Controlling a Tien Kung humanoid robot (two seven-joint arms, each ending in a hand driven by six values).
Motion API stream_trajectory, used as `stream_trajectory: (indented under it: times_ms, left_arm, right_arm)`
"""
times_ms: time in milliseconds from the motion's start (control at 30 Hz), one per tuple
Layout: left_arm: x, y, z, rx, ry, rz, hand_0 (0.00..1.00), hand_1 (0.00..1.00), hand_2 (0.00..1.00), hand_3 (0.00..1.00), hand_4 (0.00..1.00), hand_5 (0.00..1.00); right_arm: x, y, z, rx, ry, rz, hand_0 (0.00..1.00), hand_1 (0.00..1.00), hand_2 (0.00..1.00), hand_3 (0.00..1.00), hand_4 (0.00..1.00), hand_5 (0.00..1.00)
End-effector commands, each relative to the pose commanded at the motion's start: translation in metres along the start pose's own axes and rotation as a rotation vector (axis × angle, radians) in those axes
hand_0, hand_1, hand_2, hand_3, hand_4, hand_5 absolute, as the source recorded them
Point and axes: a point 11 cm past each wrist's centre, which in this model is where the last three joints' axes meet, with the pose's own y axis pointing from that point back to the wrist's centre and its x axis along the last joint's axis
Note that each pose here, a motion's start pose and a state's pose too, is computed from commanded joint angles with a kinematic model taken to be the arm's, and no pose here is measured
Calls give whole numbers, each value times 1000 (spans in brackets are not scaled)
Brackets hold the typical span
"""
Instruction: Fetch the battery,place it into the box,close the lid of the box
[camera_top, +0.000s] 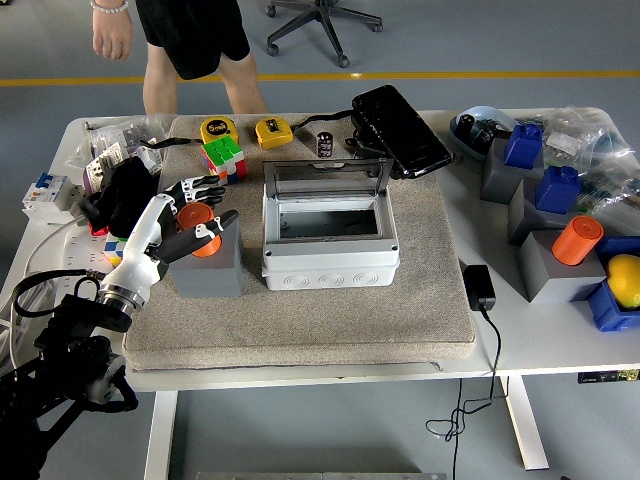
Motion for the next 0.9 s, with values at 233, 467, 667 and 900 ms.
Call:
stream_trajectory:
  times_ms: [233,467,667,900]
  left_arm:
    - [-3,-2,-3,1,-18,7,755,724,715,756,998,96]
    - [0,-7,-5,1,1,37,737,714,703,732,998,70]
    - [1,-8,-8,12,16,43,729,704,695,720,998,62]
    - [-2,-10,-13,27,49,45,646,592,558,540,994,16]
  right_arm:
    - [-1,0,-1,3,0,-2,608,634,606,564,909,464]
    - [-1,0,-1,2,1,-2,608,634,606,564,910,464]
    - [-1,0,-1,2,2,-2,608,634,606,564,910,465]
    - [-1,0,-2,5,1,-3,608,634,606,565,911,464]
